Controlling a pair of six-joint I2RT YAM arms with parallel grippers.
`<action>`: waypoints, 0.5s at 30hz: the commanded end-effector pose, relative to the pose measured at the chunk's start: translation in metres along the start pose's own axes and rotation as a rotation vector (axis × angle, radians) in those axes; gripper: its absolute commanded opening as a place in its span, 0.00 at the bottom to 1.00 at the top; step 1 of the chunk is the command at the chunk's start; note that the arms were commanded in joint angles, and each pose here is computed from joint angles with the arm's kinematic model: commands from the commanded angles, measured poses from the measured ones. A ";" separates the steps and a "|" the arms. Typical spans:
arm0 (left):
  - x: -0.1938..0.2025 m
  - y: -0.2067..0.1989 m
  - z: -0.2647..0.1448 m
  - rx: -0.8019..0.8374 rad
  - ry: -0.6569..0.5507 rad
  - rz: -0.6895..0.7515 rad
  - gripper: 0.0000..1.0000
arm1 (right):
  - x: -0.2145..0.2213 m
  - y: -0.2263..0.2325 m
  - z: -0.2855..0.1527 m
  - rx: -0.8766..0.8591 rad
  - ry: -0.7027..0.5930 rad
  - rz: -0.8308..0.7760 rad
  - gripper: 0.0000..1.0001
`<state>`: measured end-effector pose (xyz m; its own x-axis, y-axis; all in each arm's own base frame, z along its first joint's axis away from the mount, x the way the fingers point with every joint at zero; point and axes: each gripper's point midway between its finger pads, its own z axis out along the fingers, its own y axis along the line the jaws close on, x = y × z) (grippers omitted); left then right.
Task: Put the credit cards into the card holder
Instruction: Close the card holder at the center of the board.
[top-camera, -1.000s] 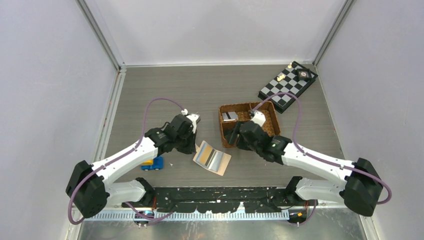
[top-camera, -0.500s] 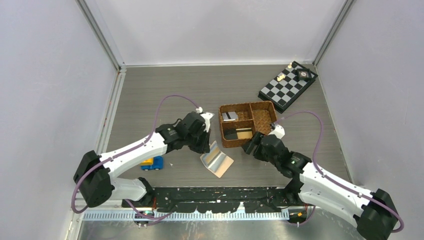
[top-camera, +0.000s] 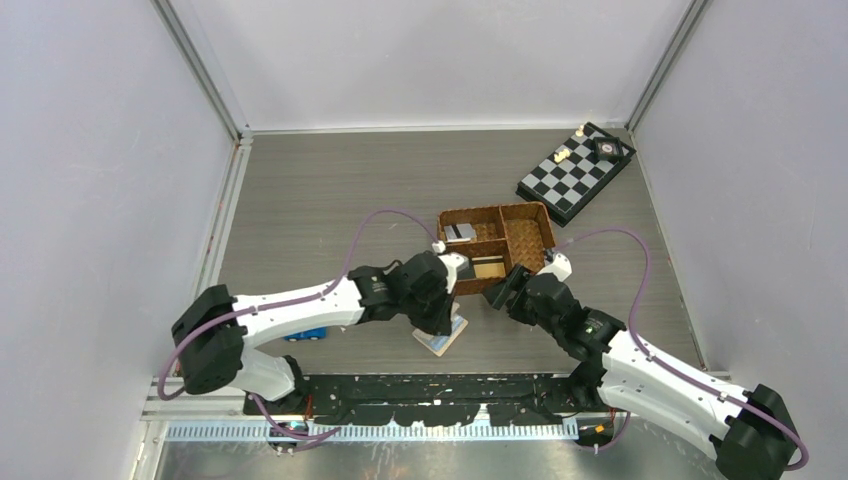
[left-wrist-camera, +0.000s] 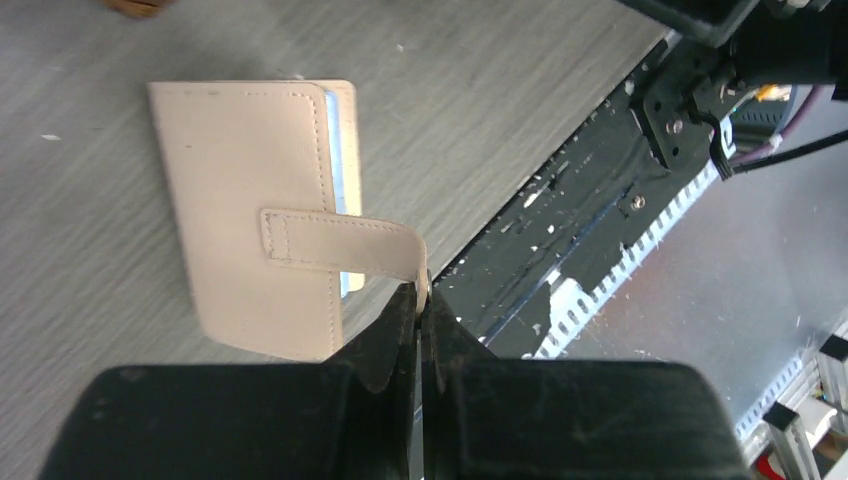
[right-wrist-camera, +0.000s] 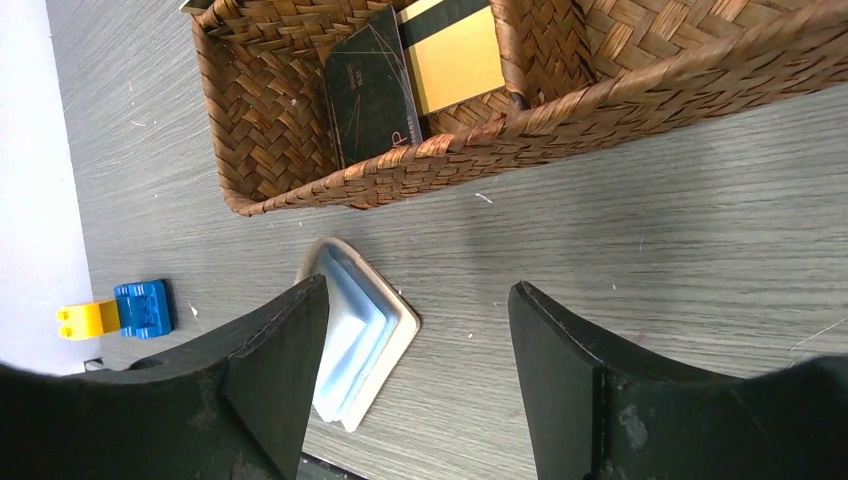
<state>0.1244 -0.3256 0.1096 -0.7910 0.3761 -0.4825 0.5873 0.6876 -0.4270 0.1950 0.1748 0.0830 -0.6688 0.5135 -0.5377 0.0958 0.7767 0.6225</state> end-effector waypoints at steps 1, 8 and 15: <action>0.006 -0.028 0.019 0.106 0.014 -0.039 0.07 | -0.009 0.015 -0.002 -0.052 -0.029 0.041 0.70; -0.001 -0.042 0.002 0.158 -0.032 0.008 0.57 | 0.000 0.023 -0.007 -0.098 0.025 0.077 0.69; -0.022 -0.038 -0.047 0.099 -0.128 0.070 0.74 | 0.012 0.029 -0.014 -0.137 0.096 0.073 0.70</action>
<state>0.1000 -0.3374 0.1267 -0.7793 0.3775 -0.5002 0.6148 0.6155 -0.4932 0.1824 0.1895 0.0925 -0.7151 0.5245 -0.4620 0.0740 0.7141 0.6961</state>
